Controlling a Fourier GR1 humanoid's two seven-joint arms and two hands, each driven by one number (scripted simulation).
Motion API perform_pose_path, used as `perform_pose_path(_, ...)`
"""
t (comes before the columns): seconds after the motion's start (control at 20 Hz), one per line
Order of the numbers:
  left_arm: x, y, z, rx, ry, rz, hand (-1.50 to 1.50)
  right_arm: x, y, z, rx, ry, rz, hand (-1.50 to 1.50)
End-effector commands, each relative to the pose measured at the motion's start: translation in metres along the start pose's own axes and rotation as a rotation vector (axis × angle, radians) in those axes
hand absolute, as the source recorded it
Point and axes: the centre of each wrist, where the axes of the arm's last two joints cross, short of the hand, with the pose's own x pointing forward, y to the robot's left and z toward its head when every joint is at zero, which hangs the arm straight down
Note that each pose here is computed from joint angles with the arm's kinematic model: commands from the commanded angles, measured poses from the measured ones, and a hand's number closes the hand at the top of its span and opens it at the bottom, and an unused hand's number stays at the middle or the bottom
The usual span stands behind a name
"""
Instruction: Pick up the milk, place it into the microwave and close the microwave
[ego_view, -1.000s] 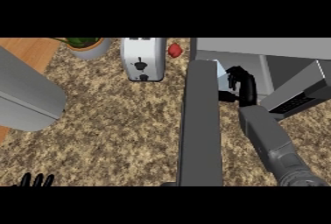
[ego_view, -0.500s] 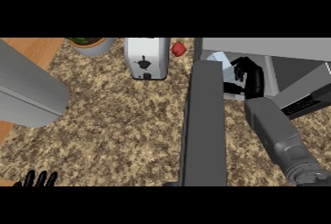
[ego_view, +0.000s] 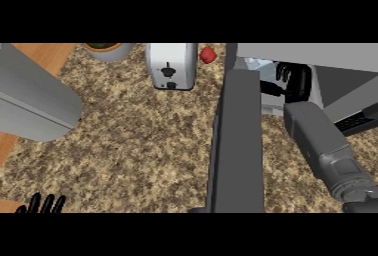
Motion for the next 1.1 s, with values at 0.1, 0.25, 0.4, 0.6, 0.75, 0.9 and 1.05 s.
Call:
perform_pose_path(0.1, -0.001, 0.002, -0.001, -0.017, 0.003, 0.009, -1.5, -0.003, -0.007, -0.005, -0.121, -0.018, 0.123, 1.5)
perform_pose_path(0.25, -0.007, 0.001, -0.007, -0.024, -0.004, 0.002, -1.5, 0.002, -0.004, -0.008, -0.126, -0.035, 0.125, 1.5)
perform_pose_path(0.4, -0.002, 0.005, -0.009, -0.034, -0.017, -0.012, -1.5, -0.053, -0.041, 0.03, -0.155, 0.222, 0.428, 1.5)
perform_pose_path(0.6, -0.001, 0.007, -0.015, -0.05, -0.025, -0.023, -1.5, -0.066, -0.047, 0.046, -0.178, 0.245, 0.587, -1.5)
perform_pose_path(0.75, -0.005, 0.006, -0.019, -0.061, -0.025, -0.02, -1.5, -0.063, -0.042, 0.047, -0.192, 0.273, 0.622, -1.5)
perform_pose_path(0.9, -0.009, 0.005, -0.017, -0.053, -0.004, -0.017, -1.5, -0.026, -0.005, 0.028, 0.094, 0.047, 0.441, -1.5)
perform_pose_path(1.05, -0.014, 0.012, -0.013, -0.048, 0.023, -0.023, -1.5, -0.016, 0.002, 0.023, 0.135, 0.015, 0.398, -1.5)
